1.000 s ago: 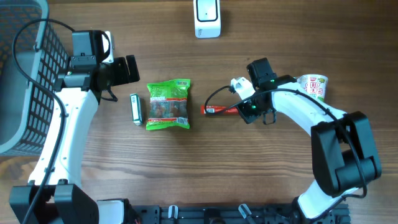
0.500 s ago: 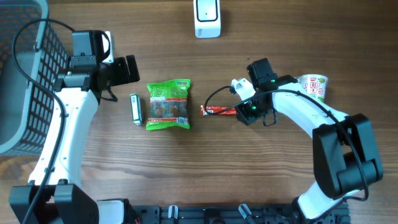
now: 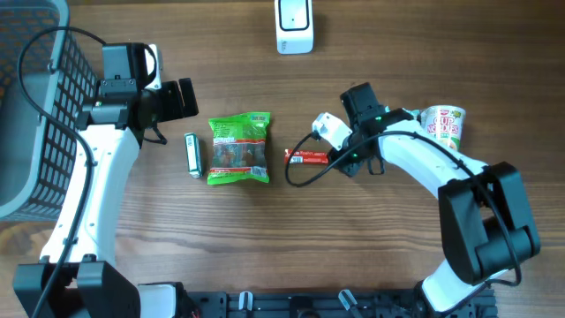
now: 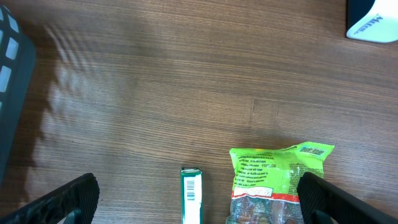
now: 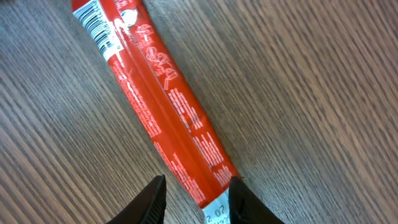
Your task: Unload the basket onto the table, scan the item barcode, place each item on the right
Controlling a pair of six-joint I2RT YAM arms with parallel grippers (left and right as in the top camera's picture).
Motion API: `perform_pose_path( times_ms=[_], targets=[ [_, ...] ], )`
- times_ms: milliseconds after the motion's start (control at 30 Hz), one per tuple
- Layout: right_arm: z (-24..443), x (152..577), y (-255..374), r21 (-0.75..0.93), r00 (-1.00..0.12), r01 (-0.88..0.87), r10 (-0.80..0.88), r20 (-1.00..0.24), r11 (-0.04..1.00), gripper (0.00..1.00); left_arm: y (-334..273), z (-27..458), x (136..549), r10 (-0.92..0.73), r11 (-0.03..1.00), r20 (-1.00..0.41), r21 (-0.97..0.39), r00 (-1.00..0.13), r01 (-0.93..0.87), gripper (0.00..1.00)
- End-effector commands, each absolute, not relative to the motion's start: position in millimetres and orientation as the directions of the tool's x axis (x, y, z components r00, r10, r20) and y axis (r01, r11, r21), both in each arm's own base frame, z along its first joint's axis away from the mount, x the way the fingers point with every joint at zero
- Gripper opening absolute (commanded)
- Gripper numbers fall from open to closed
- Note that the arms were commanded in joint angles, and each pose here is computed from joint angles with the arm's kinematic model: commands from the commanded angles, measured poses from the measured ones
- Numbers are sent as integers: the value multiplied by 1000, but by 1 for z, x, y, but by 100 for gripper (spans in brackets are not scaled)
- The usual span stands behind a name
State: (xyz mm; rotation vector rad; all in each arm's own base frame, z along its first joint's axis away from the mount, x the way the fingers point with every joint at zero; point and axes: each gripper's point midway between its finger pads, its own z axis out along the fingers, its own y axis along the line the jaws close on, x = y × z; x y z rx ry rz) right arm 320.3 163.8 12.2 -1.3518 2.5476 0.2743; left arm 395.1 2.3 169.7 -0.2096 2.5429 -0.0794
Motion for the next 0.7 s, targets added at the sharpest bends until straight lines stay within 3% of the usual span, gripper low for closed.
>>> perform_pose_path(
  times_ms=[0,233,300,433,600,667],
  targets=[
    [9,317,155,-10,-498,-854,-821,-280,521,32,4,171,396,-167,986,-553,-94,-817,-137,100],
    [-8,309,147,-24,-505,-849,-823,-260,528,31,4,170,396,-167,986,-552,-94,-817,-137,100],
    [-8,305,153,10,-503,-853,-817,-281,522,21,4,171,396,-166,986,-553,-94,-817,-137,100],
    [3,300,179,122,-500,-861,-780,-377,493,12,4,170,396,-166,986,-552,-94,-817,-137,100],
    [15,312,185,141,-561,-819,-727,-396,556,8,4,171,396,-167,986,-553,-94,-817,-137,100],
    [15,312,185,141,-561,-819,-727,-396,556,13,4,170,396,-166,986,-553,-94,-817,-137,100]
  ],
)
